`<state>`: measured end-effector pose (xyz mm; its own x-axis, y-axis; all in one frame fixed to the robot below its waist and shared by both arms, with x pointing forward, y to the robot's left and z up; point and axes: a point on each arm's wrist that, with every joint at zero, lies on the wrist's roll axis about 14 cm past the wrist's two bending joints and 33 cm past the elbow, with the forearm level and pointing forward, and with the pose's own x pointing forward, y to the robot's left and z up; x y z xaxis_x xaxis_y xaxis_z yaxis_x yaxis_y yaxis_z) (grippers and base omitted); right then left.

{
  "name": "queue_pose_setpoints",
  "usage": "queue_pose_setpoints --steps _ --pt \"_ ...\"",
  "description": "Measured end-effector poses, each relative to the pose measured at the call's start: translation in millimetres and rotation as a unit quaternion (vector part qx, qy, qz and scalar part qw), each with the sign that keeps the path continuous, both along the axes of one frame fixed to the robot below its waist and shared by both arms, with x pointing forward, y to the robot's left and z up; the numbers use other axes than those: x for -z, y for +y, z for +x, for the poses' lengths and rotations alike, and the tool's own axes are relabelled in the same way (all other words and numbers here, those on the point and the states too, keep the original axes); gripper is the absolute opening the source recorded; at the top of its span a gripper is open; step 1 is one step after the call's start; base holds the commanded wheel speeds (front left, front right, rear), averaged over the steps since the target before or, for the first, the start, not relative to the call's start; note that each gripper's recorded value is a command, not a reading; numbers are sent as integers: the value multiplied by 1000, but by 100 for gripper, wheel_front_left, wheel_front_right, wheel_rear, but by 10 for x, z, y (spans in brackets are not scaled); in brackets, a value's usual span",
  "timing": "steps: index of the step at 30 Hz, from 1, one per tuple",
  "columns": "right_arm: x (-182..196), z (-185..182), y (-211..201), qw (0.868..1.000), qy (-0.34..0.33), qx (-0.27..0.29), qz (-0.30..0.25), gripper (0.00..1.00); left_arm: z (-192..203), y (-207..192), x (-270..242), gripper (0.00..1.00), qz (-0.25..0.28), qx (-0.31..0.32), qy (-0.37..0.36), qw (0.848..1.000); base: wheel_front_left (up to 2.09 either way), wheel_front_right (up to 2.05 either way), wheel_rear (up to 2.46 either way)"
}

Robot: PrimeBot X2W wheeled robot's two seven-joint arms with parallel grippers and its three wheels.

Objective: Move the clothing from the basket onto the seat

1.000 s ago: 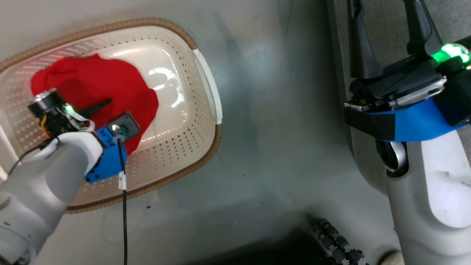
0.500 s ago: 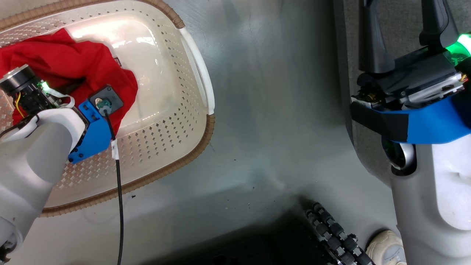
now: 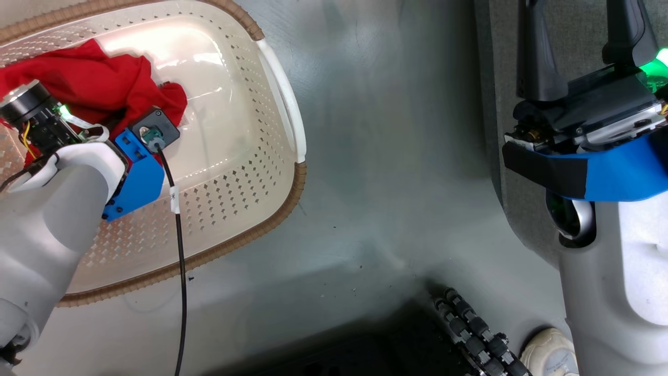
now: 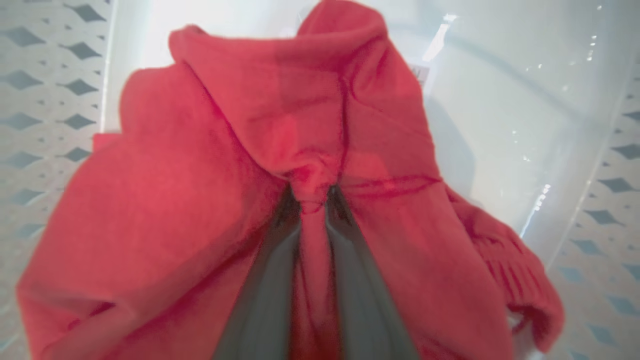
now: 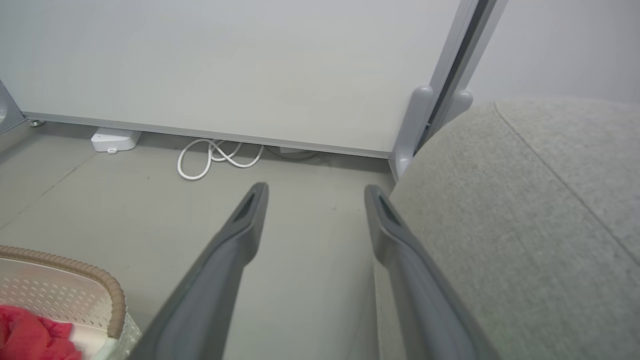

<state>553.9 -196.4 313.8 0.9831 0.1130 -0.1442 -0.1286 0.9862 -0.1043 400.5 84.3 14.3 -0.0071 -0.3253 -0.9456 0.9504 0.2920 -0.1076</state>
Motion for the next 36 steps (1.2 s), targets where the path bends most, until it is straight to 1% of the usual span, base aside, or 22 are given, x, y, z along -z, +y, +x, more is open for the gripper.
queue_pose_setpoints --steps 7,11,15,23,29,33,36 --pt "-118 37 34 1000 -12 0 6 100 33 -94 -204 0 -29 -18 -10 999 0 0 0" --pt "-239 65 61 1000 -24 -1 8 100 152 -223 -410 0 -64 -42 -28 997 0 0 0" --pt "-365 74 82 999 -34 -1 8 100 235 -344 -651 0 -101 -66 -45 992 0 0 0" --pt "-640 -9 98 999 -47 1 11 100 433 -501 -1250 0 -165 -107 -93 976 0 0 0" --pt "-910 -103 85 998 -63 1 10 100 556 -569 -1756 0 -202 -140 -128 961 0 0 0" --pt "-1097 -197 87 997 -73 2 13 100 755 -708 -2271 0 -255 -175 -171 936 0 0 0" --pt "-1223 -286 101 997 -79 1 17 100 760 -741 -2595 0 -284 -193 -194 919 0 0 0"
